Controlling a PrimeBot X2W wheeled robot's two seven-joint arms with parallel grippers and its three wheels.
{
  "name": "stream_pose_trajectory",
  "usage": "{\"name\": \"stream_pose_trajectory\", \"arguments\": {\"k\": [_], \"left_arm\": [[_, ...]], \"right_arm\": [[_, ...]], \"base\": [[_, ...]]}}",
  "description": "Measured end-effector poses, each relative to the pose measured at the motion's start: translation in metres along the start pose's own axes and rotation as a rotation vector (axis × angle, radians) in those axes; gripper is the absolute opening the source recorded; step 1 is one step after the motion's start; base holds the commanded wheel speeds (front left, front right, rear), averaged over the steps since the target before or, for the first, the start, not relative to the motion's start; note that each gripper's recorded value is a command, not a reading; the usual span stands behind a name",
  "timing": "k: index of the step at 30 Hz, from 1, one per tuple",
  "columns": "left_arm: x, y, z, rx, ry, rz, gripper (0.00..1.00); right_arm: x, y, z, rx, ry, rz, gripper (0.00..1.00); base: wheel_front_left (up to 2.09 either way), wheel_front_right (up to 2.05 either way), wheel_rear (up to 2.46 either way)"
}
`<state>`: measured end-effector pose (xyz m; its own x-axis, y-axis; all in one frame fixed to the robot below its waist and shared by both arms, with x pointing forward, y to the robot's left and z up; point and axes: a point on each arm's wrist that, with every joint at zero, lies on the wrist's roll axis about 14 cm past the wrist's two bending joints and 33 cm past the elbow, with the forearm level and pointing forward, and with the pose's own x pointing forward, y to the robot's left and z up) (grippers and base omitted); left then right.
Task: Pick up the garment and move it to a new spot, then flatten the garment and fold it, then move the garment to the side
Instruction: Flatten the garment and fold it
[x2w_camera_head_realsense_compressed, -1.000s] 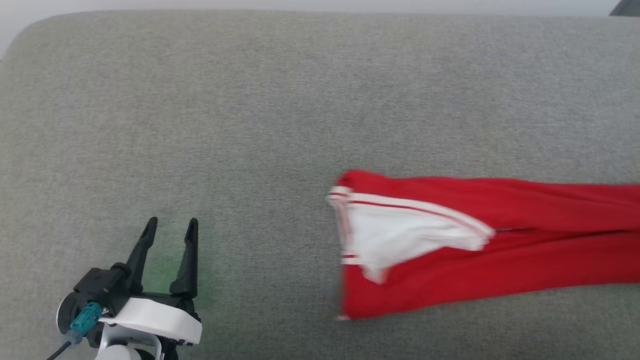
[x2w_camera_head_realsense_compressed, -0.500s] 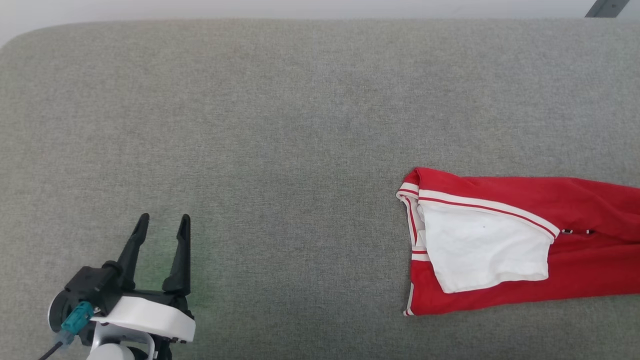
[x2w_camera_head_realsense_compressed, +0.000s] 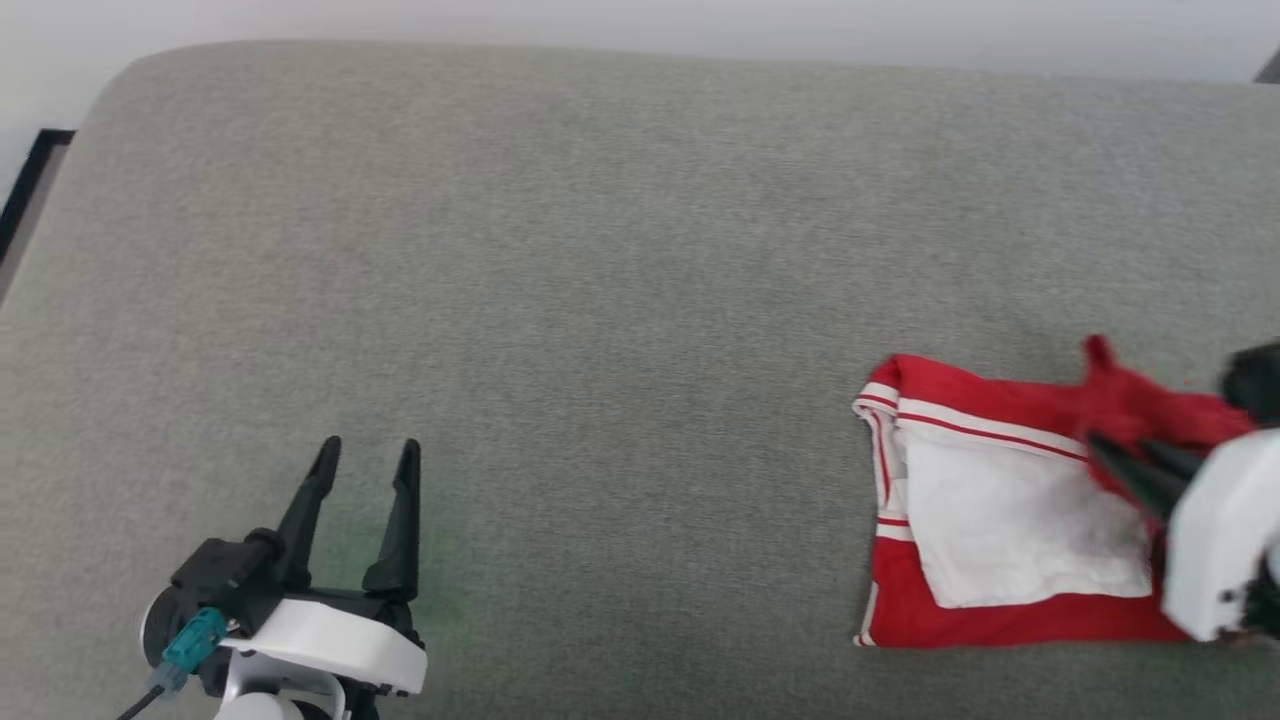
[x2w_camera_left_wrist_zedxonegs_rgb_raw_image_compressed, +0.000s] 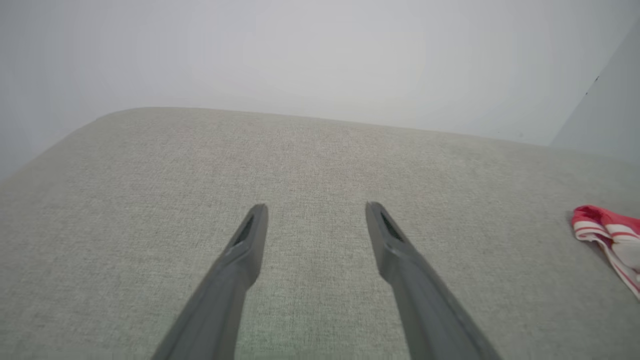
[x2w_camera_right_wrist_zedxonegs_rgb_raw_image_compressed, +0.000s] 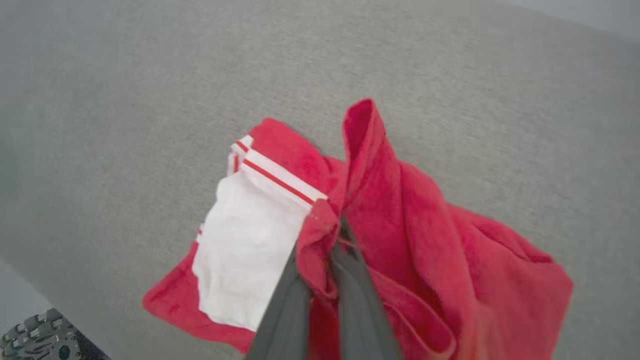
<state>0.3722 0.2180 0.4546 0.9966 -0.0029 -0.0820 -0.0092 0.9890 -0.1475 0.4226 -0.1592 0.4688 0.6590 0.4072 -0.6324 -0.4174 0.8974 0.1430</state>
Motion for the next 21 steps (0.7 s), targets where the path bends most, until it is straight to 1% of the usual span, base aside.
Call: {"name": "stream_pose_trajectory", "arguments": {"k": [3,7,10,12,14,17,18,19,20,21], "left_arm": [[-0.005,0.004,-0.001,-0.007,0.002,0.019,1.0],[-0.01,0.008,-0.001,-0.017,0.001,0.044,1.0],[-0.011,0.009,-0.002,-0.025,0.004,0.052,1.0],[-0.012,0.009,-0.003,-0.027,0.006,0.056,1.0],[-0.013,0.011,-0.003,-0.027,0.006,0.061,1.0],[-0.013,0.011,-0.002,-0.027,0.003,0.062,1.0],[-0.013,0.012,-0.002,-0.027,0.004,0.062,1.0],[-0.013,0.012,-0.002,-0.026,0.004,0.063,1.0],[-0.013,0.013,-0.001,-0.025,0.002,0.064,1.0],[-0.012,0.013,-0.001,-0.024,0.001,0.062,1.0]], "right_arm": [[0.013,0.035,0.003,-0.067,0.024,0.097,0.0],[0.028,0.068,0.003,-0.112,0.055,0.193,0.0],[0.04,0.078,-0.001,-0.143,0.092,0.217,0.0],[0.048,0.086,-0.01,-0.132,0.129,0.246,0.0],[0.054,0.088,-0.021,-0.13,0.167,0.255,0.0],[0.06,0.092,-0.034,-0.091,0.207,0.274,0.0],[0.061,0.091,-0.035,-0.086,0.201,0.273,0.0],[0.062,0.089,-0.034,-0.083,0.19,0.267,0.1],[0.062,0.088,-0.03,-0.081,0.172,0.264,0.35],[0.061,0.088,-0.025,-0.072,0.145,0.266,0.9]], "base": [[0.0,0.0,0.0],[0.0,0.0,0.0],[0.0,0.0,0.0],[0.0,0.0,0.0],[0.0,0.0,0.0],[0.0,0.0,0.0],[0.0,0.0,0.0],[0.0,0.0,0.0],[0.0,0.0,0.0],[0.0,0.0,0.0]]}}
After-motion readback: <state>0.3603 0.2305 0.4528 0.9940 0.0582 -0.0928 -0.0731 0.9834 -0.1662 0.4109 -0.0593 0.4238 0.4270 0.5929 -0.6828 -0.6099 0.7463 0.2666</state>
